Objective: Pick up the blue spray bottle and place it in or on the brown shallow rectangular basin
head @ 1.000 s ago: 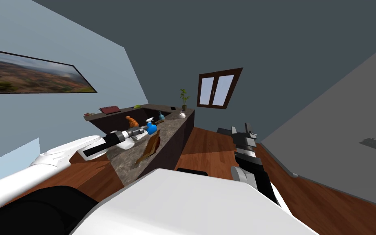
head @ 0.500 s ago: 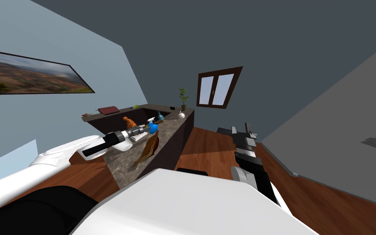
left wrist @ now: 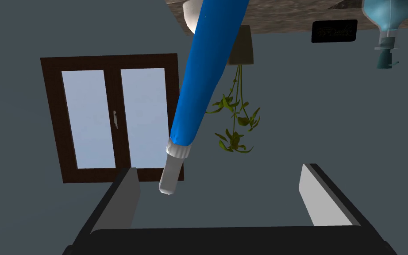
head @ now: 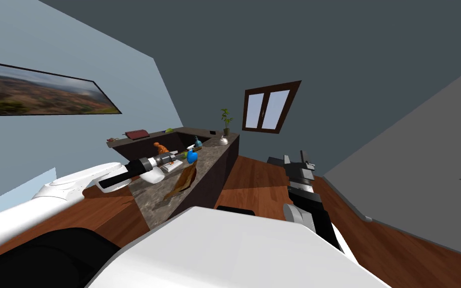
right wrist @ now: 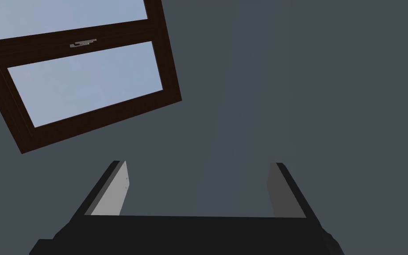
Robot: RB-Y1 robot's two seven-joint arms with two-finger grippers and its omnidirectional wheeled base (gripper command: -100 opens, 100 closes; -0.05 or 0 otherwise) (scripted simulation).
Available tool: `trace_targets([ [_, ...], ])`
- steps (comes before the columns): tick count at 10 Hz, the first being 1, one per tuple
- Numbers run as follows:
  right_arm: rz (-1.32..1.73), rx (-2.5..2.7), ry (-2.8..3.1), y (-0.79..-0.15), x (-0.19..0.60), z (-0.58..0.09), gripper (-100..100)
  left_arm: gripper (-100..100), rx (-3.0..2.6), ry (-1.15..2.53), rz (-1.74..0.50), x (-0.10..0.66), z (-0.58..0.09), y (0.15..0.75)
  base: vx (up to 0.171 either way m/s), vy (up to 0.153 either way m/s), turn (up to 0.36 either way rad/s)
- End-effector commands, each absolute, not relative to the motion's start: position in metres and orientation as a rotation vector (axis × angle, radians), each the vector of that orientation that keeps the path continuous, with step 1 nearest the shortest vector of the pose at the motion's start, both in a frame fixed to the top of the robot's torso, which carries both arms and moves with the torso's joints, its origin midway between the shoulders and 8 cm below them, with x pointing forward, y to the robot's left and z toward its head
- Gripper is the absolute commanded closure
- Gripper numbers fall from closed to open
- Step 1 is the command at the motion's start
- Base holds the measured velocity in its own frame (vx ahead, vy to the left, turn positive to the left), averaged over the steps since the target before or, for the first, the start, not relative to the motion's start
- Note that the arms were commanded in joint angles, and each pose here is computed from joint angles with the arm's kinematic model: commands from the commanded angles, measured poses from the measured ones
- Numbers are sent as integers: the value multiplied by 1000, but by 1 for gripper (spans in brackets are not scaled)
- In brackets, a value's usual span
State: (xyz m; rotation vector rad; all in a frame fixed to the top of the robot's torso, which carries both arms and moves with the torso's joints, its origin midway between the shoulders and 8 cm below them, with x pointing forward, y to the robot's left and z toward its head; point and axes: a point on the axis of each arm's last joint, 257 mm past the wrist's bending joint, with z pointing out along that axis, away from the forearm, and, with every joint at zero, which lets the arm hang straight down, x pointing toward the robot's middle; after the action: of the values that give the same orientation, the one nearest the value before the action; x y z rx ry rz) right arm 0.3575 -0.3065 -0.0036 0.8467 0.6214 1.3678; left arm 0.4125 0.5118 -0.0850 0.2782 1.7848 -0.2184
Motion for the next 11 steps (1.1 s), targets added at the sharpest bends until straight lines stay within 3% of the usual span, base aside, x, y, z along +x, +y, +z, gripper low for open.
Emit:
trace_targets([
  [1, 1368, 847, 621, -306, 357, -4, 0, -100, 290, 1782, -232, 418, -69, 504, 12, -2, 87],
  [5, 1368, 847, 621, -306, 357, -4, 0, -100, 307, 1779, -245, 427, -52, 499, 8, -2, 65],
  [6, 1368, 847, 621, -306, 358, -4, 0, 0, 307, 1779, -247, 427, -51, 499, 0, 0, 0],
  [11, 1368, 847, 621, -306, 358, -4, 0, 0, 307, 1779, -247, 427, -51, 499, 0, 0, 0],
])
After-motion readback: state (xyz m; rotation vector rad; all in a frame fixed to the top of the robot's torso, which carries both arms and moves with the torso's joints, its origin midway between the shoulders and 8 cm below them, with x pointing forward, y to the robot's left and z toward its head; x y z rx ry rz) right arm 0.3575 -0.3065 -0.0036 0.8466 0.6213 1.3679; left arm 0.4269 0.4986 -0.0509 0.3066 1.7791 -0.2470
